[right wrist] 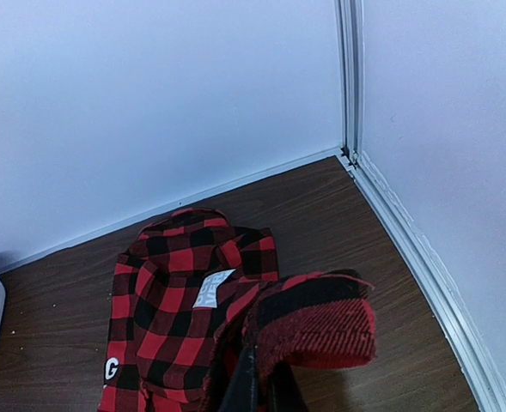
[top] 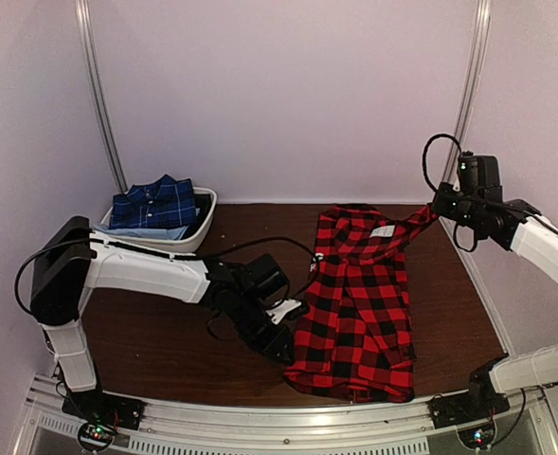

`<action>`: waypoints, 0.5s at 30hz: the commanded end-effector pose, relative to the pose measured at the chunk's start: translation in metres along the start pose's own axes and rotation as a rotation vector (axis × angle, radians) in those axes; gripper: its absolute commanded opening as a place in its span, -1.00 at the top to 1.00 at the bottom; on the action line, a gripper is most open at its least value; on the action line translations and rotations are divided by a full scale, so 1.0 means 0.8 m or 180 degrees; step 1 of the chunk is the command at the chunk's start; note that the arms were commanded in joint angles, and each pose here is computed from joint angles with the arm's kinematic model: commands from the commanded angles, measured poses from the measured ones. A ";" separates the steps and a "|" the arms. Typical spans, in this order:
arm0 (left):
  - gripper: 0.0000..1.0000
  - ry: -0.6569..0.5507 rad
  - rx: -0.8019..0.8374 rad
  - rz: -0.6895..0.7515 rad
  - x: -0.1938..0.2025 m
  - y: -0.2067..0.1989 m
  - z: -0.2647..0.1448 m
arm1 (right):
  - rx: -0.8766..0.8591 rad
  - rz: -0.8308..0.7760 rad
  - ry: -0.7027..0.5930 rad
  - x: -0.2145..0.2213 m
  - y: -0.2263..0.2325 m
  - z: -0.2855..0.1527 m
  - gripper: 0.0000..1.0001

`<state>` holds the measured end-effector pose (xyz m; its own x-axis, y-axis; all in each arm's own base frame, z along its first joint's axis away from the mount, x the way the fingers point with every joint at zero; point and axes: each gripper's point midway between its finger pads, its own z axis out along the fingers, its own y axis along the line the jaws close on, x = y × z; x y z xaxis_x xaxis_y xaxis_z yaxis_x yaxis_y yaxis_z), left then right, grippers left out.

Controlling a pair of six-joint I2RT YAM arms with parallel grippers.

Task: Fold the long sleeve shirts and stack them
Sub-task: Smooth out the rectangle-folded shirt at the center of the board.

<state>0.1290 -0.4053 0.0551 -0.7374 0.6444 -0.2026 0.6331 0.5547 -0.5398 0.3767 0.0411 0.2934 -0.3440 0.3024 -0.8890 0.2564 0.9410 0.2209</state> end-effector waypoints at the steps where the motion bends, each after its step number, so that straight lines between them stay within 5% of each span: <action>1: 0.37 -0.0371 0.0024 0.0293 -0.052 -0.031 -0.041 | -0.0238 0.0040 0.0071 0.012 0.010 -0.002 0.96; 7: 0.54 -0.0377 0.0174 0.0442 -0.091 -0.039 -0.022 | -0.0368 0.0083 0.0246 0.039 0.015 0.003 0.96; 15: 0.58 -0.0061 0.0434 0.0455 -0.075 -0.036 0.036 | -0.0449 0.0093 0.0234 0.030 0.021 -0.004 0.95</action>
<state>0.1628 -0.4687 0.0756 -0.6782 0.6617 -0.3197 0.6951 0.4365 -0.5712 0.3697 0.0623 0.2574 -0.4427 0.3112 -0.8409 0.1662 0.9501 0.2641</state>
